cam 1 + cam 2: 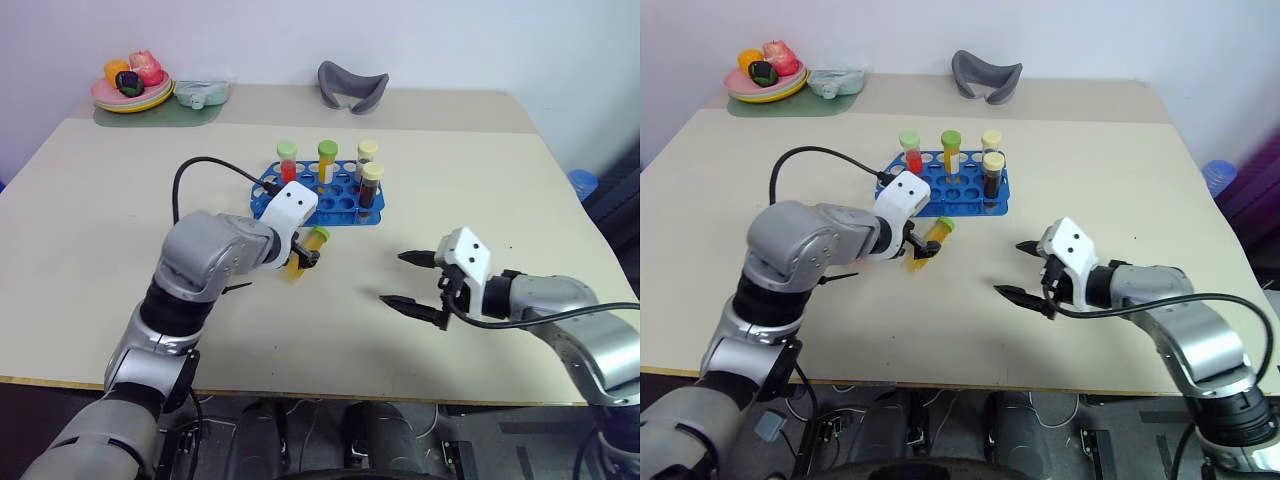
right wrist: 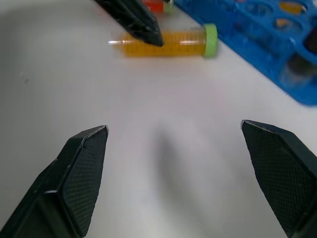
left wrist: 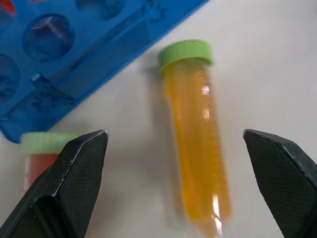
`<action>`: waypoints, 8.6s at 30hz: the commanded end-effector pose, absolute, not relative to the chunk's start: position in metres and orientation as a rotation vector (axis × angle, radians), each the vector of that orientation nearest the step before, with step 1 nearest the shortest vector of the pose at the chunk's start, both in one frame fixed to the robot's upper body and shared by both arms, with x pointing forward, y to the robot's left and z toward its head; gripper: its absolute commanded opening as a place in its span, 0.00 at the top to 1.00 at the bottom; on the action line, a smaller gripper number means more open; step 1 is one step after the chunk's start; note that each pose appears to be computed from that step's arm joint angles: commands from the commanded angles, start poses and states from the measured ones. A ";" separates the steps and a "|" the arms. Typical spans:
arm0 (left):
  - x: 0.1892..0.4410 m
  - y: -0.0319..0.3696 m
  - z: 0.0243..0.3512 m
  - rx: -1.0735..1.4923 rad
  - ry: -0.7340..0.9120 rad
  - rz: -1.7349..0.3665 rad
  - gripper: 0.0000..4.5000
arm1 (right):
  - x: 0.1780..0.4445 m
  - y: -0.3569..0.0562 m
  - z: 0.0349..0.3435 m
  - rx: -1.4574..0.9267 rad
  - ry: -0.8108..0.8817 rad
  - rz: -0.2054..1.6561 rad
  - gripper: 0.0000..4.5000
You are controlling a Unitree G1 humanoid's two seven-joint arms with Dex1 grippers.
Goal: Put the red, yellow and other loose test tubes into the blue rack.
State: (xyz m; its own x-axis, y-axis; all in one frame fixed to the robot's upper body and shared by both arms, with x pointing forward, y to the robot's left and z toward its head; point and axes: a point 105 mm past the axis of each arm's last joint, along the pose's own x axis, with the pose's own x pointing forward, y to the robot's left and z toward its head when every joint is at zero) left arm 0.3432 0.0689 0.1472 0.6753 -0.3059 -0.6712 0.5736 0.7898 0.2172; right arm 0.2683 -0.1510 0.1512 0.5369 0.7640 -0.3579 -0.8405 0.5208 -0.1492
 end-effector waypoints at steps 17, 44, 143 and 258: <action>0.350 0.075 0.159 0.360 0.693 -0.508 0.00 | 0.262 -0.143 0.163 -0.280 0.250 0.938 0.03; 0.367 0.053 0.146 0.297 0.838 -0.287 0.00 | 0.266 -0.138 0.164 -0.260 0.226 0.919 0.03; 0.373 0.055 0.147 0.136 1.101 -0.043 0.67 | 0.266 -0.131 0.161 -0.248 0.211 0.912 0.01; 0.407 0.015 0.182 0.042 -0.359 -0.427 0.67 | 0.298 -0.154 0.164 -0.065 0.009 0.663 0.01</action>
